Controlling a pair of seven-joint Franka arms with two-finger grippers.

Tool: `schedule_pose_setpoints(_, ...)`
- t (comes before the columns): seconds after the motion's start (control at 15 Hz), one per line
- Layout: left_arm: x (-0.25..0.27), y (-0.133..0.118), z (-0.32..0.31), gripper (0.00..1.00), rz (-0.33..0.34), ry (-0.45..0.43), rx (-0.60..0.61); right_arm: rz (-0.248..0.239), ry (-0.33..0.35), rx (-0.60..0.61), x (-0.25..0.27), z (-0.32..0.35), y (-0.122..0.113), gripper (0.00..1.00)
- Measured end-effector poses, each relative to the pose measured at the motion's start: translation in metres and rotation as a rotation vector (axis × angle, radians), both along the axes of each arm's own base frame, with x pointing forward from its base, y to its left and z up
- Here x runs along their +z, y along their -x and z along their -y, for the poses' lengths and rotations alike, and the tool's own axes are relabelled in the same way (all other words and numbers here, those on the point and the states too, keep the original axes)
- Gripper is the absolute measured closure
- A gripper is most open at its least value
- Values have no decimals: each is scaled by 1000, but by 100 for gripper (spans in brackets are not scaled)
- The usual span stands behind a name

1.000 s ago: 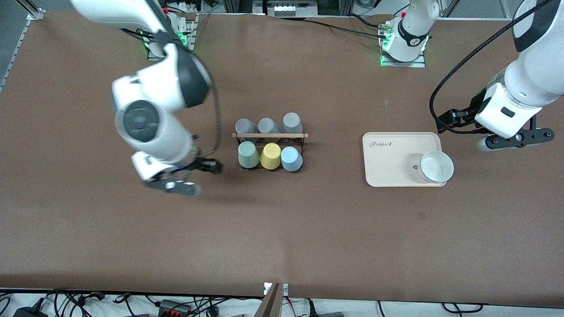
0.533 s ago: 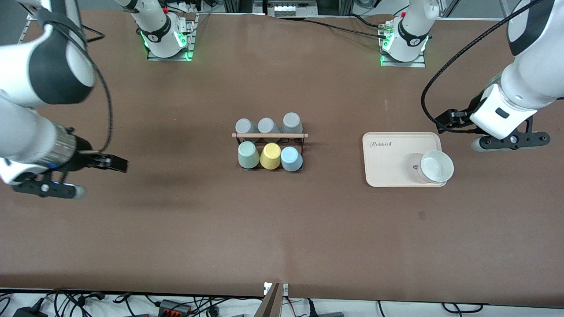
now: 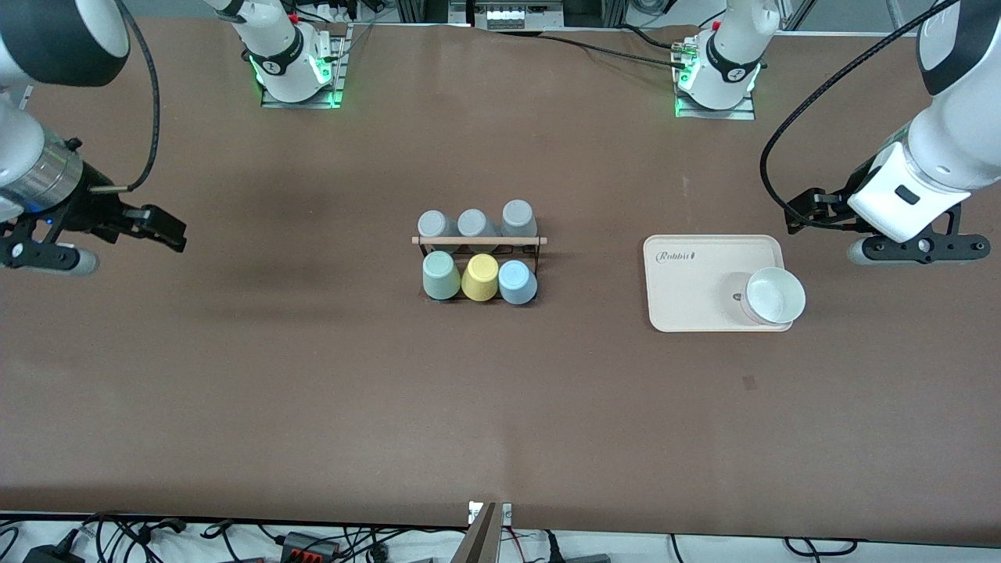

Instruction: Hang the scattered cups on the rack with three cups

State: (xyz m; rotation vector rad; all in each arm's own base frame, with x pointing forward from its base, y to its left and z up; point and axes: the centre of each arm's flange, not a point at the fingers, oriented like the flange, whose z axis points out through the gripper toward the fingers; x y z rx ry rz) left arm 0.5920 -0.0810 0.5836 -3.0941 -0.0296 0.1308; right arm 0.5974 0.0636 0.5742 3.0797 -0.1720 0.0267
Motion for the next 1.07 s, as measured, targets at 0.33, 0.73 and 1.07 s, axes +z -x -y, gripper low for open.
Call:
schedule_pose_setpoints(0.33,-2,7,-5,0,-14,30,17,-13,6,7,-3,2,15,0)
schedule_pose_setpoints(0.73,0,20,-10,0,17,34,26,-12,-10,-9,11,13,11,0)
schedule_pose_setpoints(1.07,2,19,-10,0,32,36,26,-15,-41,23,18,29,11,0)
